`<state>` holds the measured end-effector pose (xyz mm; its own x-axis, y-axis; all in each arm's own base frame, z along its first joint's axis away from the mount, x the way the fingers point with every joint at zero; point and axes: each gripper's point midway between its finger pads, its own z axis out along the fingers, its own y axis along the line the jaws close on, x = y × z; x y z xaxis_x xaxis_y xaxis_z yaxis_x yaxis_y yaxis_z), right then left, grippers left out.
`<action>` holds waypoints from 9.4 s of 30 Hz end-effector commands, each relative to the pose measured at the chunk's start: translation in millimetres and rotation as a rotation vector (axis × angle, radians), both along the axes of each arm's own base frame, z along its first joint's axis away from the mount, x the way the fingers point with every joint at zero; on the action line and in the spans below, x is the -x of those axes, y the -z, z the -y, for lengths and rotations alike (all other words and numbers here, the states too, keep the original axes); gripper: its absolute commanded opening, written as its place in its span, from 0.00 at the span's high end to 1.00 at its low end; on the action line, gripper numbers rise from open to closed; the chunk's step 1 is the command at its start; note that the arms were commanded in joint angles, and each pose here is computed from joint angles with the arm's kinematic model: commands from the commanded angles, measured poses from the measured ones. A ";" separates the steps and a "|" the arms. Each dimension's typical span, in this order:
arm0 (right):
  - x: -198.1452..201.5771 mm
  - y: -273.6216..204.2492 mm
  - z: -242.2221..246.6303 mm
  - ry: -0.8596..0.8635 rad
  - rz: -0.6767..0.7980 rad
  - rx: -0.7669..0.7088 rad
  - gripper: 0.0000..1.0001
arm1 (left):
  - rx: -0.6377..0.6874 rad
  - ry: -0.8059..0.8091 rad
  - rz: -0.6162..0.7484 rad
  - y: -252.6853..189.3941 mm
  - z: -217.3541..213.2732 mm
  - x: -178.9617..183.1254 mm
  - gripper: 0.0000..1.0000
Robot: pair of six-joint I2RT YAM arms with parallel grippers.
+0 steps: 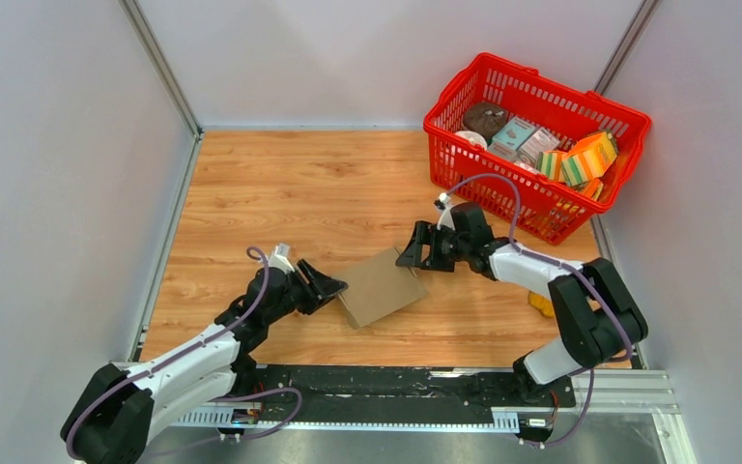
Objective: Fold the paper box
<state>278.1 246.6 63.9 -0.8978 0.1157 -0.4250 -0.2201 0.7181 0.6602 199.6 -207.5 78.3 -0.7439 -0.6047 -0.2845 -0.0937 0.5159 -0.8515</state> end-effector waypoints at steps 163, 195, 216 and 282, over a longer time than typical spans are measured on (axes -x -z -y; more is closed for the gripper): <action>54.5 8.7 74.5 0.276 0.027 0.149 0.32 | -0.526 0.130 -0.083 32.5 -41.5 14.2 0.72; 46.1 -88.5 33.8 -0.073 0.379 0.169 0.56 | -0.573 0.462 0.241 -78.7 16.2 -7.7 0.57; 56.3 -90.7 13.4 -0.050 0.306 0.111 0.88 | -0.555 0.494 0.226 -74.7 37.0 -3.2 0.81; 55.3 -85.8 20.9 0.143 0.392 0.094 0.57 | -0.701 0.449 0.214 -34.0 14.7 24.1 1.00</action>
<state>214.8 217.1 132.9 -0.7192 0.1426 -0.6801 -0.2707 0.8439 0.4632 172.7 -220.0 105.7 -0.7690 0.1276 -0.6264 0.3789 0.8802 -0.2858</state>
